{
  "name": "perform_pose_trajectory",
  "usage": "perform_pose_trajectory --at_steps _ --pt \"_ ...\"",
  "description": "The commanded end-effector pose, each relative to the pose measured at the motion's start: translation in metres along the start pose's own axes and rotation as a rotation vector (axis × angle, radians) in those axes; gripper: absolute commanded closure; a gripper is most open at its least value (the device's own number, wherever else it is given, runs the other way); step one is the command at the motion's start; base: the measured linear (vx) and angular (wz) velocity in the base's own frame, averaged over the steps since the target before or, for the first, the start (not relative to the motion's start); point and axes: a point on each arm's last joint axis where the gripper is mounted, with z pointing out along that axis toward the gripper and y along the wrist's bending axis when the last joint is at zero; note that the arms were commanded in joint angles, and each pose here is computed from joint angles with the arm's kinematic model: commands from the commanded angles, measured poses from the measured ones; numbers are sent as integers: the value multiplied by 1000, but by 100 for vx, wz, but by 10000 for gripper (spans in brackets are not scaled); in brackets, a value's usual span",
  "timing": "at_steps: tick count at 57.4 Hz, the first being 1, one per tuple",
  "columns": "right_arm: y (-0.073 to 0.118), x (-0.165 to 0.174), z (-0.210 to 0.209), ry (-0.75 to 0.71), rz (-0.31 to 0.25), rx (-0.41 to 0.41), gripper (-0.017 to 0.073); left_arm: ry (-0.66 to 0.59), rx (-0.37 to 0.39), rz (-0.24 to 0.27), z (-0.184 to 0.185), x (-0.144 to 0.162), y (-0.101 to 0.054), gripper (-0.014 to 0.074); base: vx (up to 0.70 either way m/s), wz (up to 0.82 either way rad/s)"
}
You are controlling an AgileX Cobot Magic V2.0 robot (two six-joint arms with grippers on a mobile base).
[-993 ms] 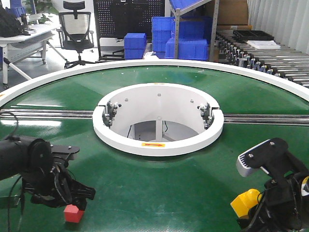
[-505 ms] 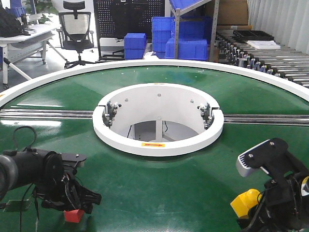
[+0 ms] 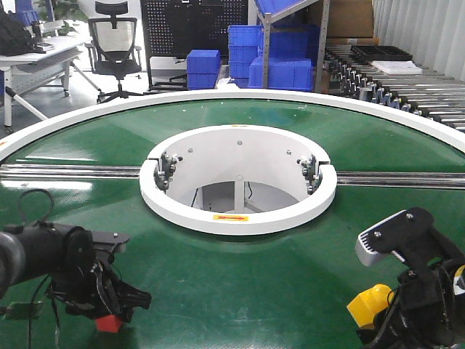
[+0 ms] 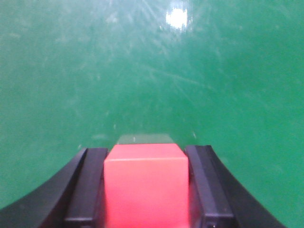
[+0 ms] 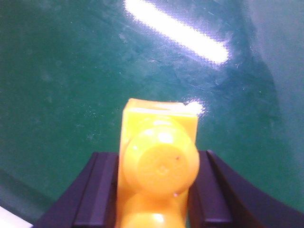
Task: Pick red and yellow blocks into blue bin
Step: 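Lower the left gripper onto the red cube, close and lift, then hold both blocks raised in the grippers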
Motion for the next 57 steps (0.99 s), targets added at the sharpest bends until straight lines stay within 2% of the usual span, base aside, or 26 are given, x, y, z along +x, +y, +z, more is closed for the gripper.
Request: perform_pose_trajectory --at_steps 1,12,16,27,30,45,57 --pt "-1 -10 -14 -95 -5 27 265 -200 19 13 -70 -19 -4 372 0 0" --pt "-1 -10 -14 -94 -5 27 265 -323 35 61 -140 -4 -4 395 0 0" --pt "-1 -10 -14 -94 -5 27 265 -388 50 55 -166 11 -3 394 0 0" --pt "-1 -10 -14 -94 -5 27 265 -472 97 23 -206 65 -2 391 0 0" --pt "-1 -10 -14 -94 -5 27 265 -484 108 16 -214 81 -1 391 0 0" --pt "-1 -10 -14 -94 -5 27 265 -568 110 44 -237 170 7 391 0 0" --pt "-1 -10 -14 -94 -5 27 265 -620 107 53 -240 210 11 391 0 0"
